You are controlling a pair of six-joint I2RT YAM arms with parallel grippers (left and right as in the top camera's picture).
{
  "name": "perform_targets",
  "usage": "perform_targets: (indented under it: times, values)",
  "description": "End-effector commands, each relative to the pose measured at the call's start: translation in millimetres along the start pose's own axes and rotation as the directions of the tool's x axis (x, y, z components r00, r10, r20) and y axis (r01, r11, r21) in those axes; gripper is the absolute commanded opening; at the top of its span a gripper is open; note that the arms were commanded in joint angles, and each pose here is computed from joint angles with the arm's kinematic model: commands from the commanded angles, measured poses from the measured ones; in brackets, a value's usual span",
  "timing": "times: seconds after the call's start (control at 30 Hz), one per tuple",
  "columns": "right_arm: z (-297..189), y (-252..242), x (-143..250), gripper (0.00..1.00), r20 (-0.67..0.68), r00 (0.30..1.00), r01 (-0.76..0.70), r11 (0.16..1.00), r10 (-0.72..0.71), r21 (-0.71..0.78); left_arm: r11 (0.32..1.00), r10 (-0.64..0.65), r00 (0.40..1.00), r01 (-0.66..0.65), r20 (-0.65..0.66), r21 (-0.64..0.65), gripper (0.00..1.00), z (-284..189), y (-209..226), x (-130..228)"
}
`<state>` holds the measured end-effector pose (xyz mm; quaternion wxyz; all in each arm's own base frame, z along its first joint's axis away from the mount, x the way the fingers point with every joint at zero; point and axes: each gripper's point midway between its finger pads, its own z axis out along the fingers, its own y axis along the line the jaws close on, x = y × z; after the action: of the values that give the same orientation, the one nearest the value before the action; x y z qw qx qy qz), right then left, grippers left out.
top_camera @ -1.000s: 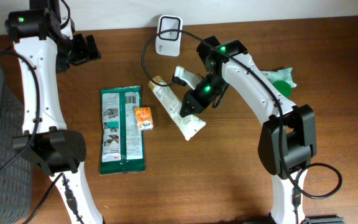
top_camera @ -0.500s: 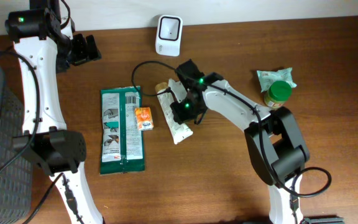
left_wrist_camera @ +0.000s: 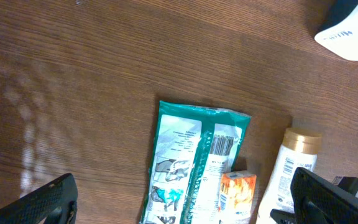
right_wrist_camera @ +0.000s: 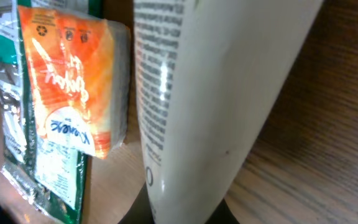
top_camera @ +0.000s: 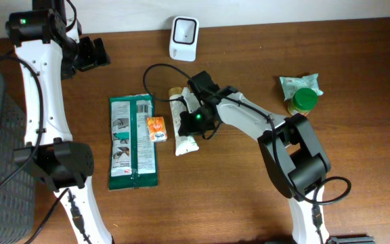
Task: Scan the item barcode
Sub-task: 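Lift the white tube and hold it before the scanner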
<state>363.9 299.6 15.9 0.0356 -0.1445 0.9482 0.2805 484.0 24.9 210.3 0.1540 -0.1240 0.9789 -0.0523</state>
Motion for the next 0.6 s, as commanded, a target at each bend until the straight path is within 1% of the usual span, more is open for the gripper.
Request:
perform_targets:
  times: [0.0, 0.03, 0.07, 0.1, 0.13, 0.17, 0.27, 0.37, 0.5, 0.57]
  values:
    - [-4.5, 3.2, 6.3, 0.04, -0.056, 0.997, 0.037, 0.990, -0.045, -0.139, 1.000, -0.002, 1.000, 0.002, -0.013, 0.006, 0.99, 6.3, -1.5, 0.5]
    - [-22.4, 19.8, 2.1, 0.04, -0.022, 0.993, 0.108, 0.961, -0.117, -0.253, 1.000, -0.002, 1.000, 0.002, -0.013, 0.006, 0.99, 6.3, -1.5, 0.5]
    - [-43.5, 33.3, -2.6, 0.04, 0.023, 0.987, 0.156, 0.927, -0.157, -0.340, 1.000, -0.002, 1.000, 0.002, -0.013, 0.006, 0.99, 6.3, -1.5, 0.5]
    - [-70.4, 43.4, -9.4, 0.04, 0.079, 0.982, 0.189, 0.894, -0.172, -0.407, 1.000, -0.002, 1.000, 0.002, -0.013, 0.006, 0.99, 6.3, -1.5, 0.5]
    - [-110.2, 53.8, -17.4, 0.04, 0.160, 0.970, 0.237, 0.852, -0.183, -0.466, 1.000, -0.002, 1.000, 0.002, -0.013, 0.006, 0.99, 6.3, -1.5, 0.5]
    - [-136.5, 57.4, -20.8, 0.04, 0.209, 0.961, 0.263, 0.838, -0.183, -0.478, 1.000, -0.002, 1.000, 0.002, -0.013, 0.006, 0.99, 6.3, -1.5, 0.5]
    - [-201.8, 67.7, -23.9, 0.04, 0.339, 0.920, 0.341, 0.832, -0.198, -0.438, 1.000, -0.002, 1.000, 0.002, -0.013, 0.006, 0.99, 6.3, -1.5, 0.5]
    - [-252.7, 89.1, -15.1, 0.04, 0.435, 0.872, 0.414, 0.812, -0.225, -0.411, 1.000, -0.002, 1.000, 0.002, -0.013, 0.006, 0.99, 6.3, -1.5, 0.5]
    - [-279.6, 108.1, -4.2, 0.04, 0.467, 0.857, 0.432, 0.796, -0.217, -0.424, 1.000, -0.002, 1.000, 0.002, -0.013, 0.006, 0.99, 6.3, -1.5, 0.5]
    - [-284.8, 111.2, -6.0, 0.04, 0.451, 0.876, 0.387, 0.806, -0.171, -0.448, 1.000, -0.002, 1.000, 0.002, -0.013, 0.006, 0.99, 6.3, -1.5, 0.5]
